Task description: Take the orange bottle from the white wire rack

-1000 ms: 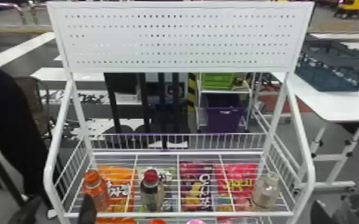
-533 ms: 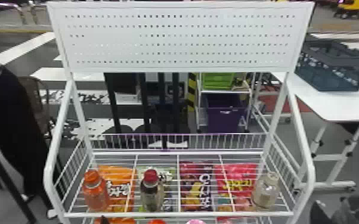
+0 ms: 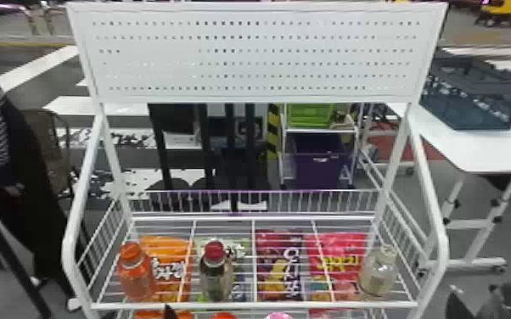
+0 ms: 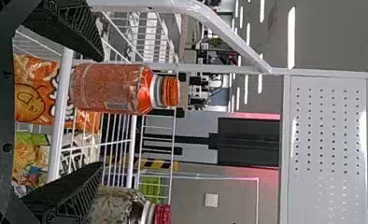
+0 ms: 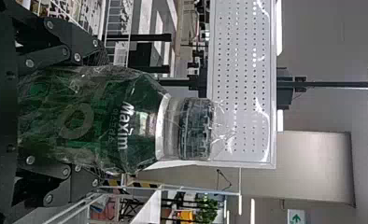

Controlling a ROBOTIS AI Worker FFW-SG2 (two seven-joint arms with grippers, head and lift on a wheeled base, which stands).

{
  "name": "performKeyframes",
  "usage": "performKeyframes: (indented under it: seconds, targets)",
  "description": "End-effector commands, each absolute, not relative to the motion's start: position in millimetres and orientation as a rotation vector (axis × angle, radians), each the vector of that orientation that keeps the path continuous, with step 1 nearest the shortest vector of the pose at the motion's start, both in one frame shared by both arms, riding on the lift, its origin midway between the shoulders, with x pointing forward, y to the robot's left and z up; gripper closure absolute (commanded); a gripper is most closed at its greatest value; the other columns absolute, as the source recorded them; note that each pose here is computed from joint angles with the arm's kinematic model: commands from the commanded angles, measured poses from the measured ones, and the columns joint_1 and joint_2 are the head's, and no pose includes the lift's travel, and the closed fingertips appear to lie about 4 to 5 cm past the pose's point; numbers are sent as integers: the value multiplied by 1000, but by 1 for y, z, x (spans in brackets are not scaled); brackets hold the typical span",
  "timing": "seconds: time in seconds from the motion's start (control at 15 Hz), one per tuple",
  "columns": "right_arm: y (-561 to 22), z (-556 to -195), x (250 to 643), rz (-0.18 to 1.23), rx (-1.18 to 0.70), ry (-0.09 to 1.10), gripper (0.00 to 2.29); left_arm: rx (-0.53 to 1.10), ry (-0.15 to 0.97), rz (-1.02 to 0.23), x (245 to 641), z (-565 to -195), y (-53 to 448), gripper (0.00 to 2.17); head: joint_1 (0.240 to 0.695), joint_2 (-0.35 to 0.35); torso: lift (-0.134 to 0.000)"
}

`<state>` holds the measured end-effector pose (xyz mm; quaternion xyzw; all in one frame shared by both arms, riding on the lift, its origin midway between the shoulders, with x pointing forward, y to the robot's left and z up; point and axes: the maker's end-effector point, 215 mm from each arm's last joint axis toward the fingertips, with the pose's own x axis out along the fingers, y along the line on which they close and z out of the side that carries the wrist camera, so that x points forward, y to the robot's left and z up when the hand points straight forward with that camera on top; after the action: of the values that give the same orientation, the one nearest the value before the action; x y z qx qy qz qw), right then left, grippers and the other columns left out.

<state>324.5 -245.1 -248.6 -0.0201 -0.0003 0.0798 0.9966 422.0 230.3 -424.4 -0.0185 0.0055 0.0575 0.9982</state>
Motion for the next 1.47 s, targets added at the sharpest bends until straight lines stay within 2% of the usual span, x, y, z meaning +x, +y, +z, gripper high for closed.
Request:
performKeyframes:
  seconds: [0.0, 0.73, 1.13, 1.2, 1.27, 1.33, 1.4]
  targets:
    - [-246, -248, 321, 158, -44, 3, 826, -21, 17, 130, 437, -434, 238, 90, 499, 0, 0]
    - [-250, -237, 314, 155, -83, 2, 826, 20, 3, 147, 505, -448, 269, 90, 499, 0, 0]
    - [-256, -243, 316, 146, -97, 24, 826, 24, -21, 155, 528, -436, 279, 137, 499, 0, 0]
    - [-256, -246, 317, 145, -95, 33, 826, 22, -25, 151, 530, -433, 278, 383, 499, 0, 0]
    - [-256, -247, 319, 144, -93, 36, 826, 21, -28, 149, 530, -432, 277, 836, 499, 0, 0]
    - [-257, -248, 321, 143, -93, 37, 826, 17, -29, 148, 530, -432, 275, 1409, 499, 0, 0]
    - [-257, -251, 323, 142, -90, 49, 826, 16, -27, 149, 530, -433, 274, 1690, 499, 0, 0]
